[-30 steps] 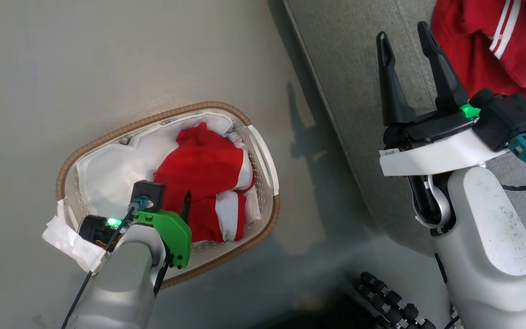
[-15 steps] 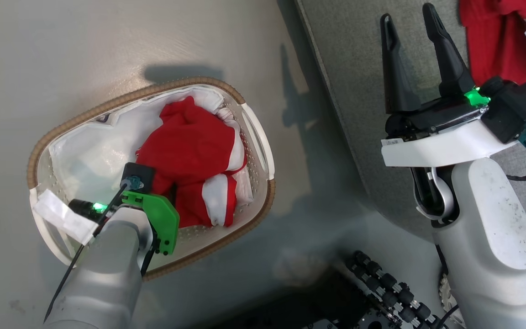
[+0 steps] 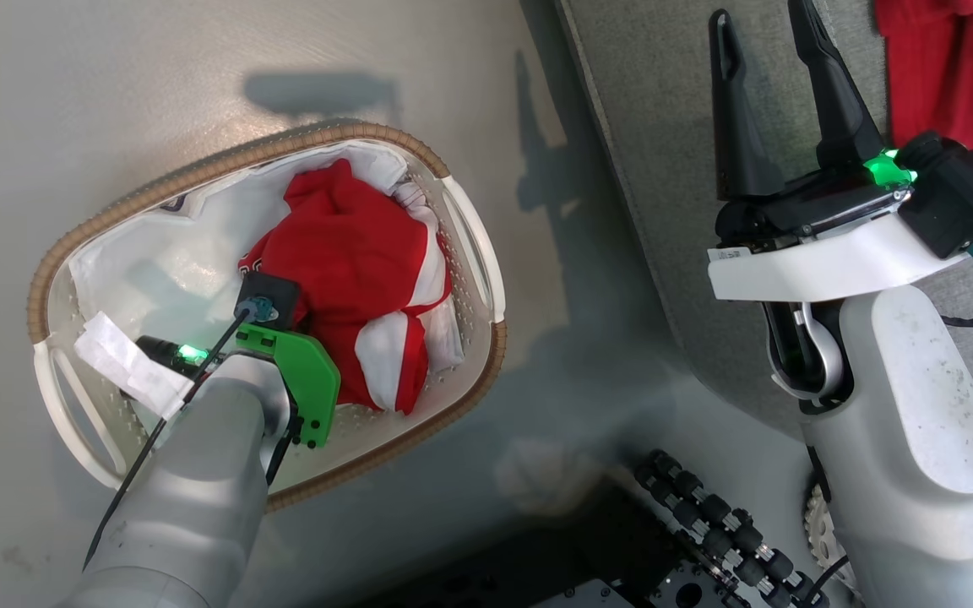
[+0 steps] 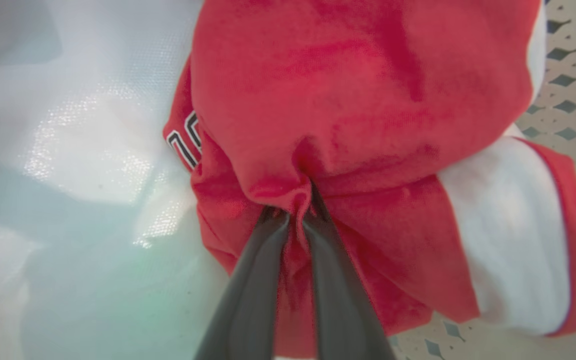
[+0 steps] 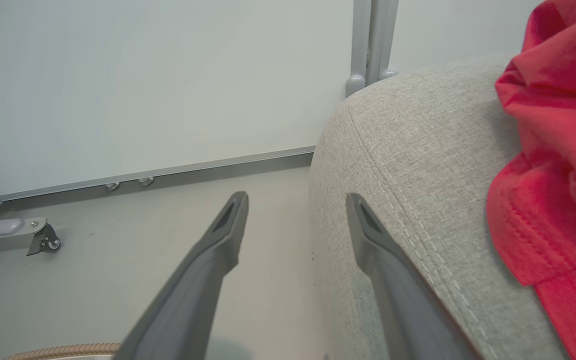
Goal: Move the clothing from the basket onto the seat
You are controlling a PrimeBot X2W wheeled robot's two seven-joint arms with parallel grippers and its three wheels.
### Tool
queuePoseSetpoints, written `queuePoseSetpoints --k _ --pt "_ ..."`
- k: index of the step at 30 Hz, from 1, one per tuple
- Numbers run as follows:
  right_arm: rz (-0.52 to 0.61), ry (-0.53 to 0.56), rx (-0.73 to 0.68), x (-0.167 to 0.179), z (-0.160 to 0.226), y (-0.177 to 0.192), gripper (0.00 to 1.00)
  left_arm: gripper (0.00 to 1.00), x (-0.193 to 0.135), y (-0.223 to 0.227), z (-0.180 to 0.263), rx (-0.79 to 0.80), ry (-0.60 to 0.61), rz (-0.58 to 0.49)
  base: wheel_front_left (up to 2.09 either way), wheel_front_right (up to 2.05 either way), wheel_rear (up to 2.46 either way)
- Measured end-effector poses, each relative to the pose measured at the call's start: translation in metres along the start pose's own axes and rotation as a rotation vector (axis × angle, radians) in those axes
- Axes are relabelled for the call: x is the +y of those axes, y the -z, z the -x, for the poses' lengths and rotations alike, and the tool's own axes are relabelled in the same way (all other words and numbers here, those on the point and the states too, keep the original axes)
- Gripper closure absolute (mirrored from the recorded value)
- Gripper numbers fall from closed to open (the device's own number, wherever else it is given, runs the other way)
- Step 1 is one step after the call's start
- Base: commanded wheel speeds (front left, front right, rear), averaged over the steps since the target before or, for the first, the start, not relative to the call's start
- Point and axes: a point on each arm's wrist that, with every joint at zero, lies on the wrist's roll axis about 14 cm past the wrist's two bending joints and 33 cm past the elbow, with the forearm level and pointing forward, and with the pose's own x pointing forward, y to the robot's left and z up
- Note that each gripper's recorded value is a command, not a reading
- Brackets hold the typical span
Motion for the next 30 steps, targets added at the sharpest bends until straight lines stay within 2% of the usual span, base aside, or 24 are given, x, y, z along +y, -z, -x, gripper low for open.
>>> queuePoseSetpoints --k 15,30 --pt "-0.006 0.000 -0.038 0.008 0.017 -0.033 0.00 1.00 -0.016 -0.033 0.045 -0.208 -0.027 0.063 0.00 0.00 0.00" --pt "-0.007 -0.049 -0.058 0.040 0.072 -0.067 0.00 1.00 -0.071 -0.088 0.139 -0.548 0.013 0.095 0.00 0.00 0.00"
